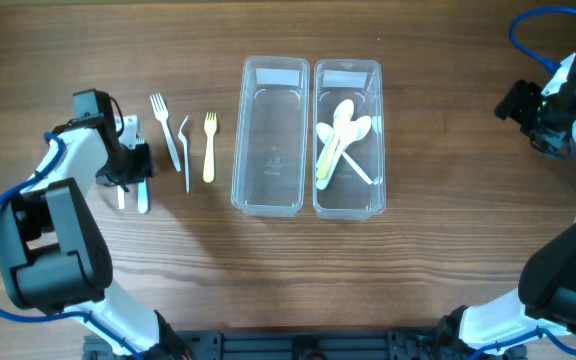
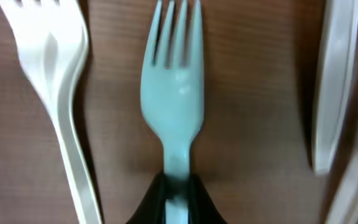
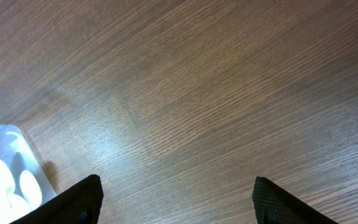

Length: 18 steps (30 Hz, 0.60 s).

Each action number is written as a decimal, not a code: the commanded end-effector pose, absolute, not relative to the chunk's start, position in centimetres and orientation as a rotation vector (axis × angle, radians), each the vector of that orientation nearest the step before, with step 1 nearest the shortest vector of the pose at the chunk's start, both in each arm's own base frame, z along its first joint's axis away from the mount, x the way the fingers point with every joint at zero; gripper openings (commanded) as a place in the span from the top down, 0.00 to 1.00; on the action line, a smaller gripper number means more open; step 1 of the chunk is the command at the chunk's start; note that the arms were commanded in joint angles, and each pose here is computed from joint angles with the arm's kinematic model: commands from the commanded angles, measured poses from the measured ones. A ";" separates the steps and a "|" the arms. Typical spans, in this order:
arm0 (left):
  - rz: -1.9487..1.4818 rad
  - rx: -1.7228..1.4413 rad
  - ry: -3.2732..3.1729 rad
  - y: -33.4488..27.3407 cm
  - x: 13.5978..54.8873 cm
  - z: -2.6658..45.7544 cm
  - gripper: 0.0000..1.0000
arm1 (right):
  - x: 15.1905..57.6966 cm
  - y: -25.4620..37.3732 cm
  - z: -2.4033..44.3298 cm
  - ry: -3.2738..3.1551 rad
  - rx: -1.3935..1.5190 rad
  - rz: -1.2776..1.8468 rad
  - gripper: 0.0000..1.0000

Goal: Pack container
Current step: 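Align left gripper over the light-blue fork and grasp it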

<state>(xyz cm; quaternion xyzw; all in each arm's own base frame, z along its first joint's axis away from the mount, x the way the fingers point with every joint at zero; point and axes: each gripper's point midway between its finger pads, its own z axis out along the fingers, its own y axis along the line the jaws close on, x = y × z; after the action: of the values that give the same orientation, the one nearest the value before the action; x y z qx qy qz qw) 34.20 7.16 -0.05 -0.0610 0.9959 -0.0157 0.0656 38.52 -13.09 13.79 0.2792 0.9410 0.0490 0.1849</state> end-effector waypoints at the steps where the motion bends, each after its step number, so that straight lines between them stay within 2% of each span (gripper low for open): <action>1: -0.045 -0.152 2.938 6.5 34.9 3.9 0.96 | 38.4 -12.8 13.3 2.673 0.781 0.144 0.23; 5: -0.016 -0.038 2.748 4.4 37.8 11.5 0.96 | 38.4 -12.4 13.3 2.674 0.775 0.181 0.22; 10: 0.051 0.092 2.615 0.5 38.3 16.7 0.95 | 38.1 -12.3 13.2 2.687 0.781 0.183 0.23; 11: 0.126 0.075 2.622 1.0 38.1 16.6 0.90 | 38.0 -12.2 13.2 2.692 0.782 0.184 0.23; 12: 0.179 0.047 2.631 1.5 37.9 16.4 0.74 | 38.0 -12.2 13.1 2.695 0.784 0.185 0.23; 14: 0.193 0.036 2.678 1.9 37.6 14.8 0.56 | 37.9 -12.2 13.1 2.697 0.784 0.185 0.23; 16: 0.198 0.026 2.743 2.4 37.3 12.6 0.51 | 37.9 -12.2 13.1 2.697 0.784 0.185 0.23; 18: 0.202 0.009 2.834 3.0 36.9 9.6 0.51 | 37.9 -12.2 13.1 2.699 0.785 0.185 0.23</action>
<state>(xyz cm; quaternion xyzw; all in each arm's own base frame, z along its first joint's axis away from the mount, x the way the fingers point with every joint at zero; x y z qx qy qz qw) 37.86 1.39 14.19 0.0218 0.9741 0.0515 0.2192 37.89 -12.62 13.54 0.2800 0.9433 0.0562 0.1692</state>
